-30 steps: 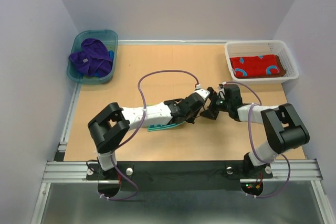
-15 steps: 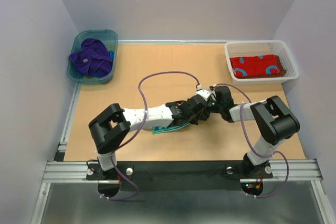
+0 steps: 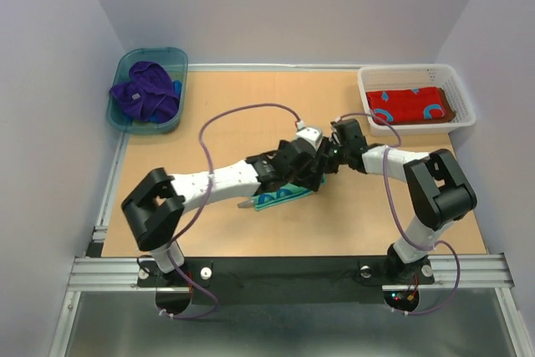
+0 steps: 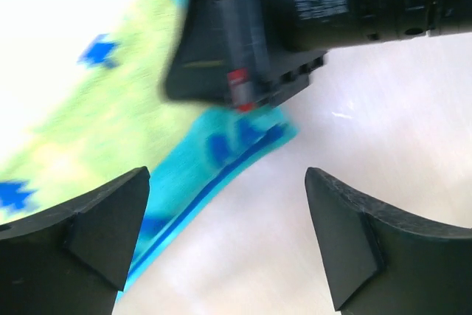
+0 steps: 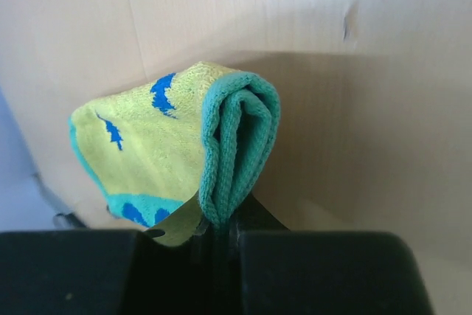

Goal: Fold and stack the towels
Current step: Neatly place the folded towel into the bin

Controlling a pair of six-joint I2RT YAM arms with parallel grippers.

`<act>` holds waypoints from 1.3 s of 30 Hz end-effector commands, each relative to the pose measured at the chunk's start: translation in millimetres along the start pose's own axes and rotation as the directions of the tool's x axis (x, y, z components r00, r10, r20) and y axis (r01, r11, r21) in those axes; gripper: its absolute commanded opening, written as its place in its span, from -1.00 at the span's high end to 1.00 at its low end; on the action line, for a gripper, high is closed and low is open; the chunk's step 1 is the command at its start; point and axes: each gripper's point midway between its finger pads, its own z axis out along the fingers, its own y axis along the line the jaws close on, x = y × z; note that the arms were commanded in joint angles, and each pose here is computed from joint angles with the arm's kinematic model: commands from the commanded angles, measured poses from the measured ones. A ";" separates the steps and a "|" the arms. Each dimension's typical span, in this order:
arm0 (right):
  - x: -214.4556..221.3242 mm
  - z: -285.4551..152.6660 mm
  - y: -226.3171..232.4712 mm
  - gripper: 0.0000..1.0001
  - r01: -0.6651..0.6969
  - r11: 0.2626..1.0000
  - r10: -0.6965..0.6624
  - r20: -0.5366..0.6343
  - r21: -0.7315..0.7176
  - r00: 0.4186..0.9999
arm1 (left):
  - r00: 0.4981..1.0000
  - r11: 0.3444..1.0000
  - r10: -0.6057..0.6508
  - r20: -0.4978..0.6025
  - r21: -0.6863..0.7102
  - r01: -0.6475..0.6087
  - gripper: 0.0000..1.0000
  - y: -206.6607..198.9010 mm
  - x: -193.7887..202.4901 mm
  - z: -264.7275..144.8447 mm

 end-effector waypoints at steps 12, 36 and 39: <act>-171.6 -116.6 15.4 0.99 0.442 0.690 -0.606 0.124 0.572 0.785 | 0.967 0.922 -0.162 0.195 -0.319 0.219 -0.97 237.9 -53.3 -101.6; -353.2 -246.3 -77.4 0.99 0.153 0.442 -0.644 0.194 0.884 0.740 | 0.962 0.834 -0.238 0.133 -0.479 0.273 -0.97 291.4 -17.4 -78.1; -360.1 -250.9 -82.8 0.99 0.146 0.404 -0.654 0.173 0.903 0.736 | 0.963 0.835 -0.239 0.123 -0.480 0.269 -0.97 291.6 -15.0 -75.7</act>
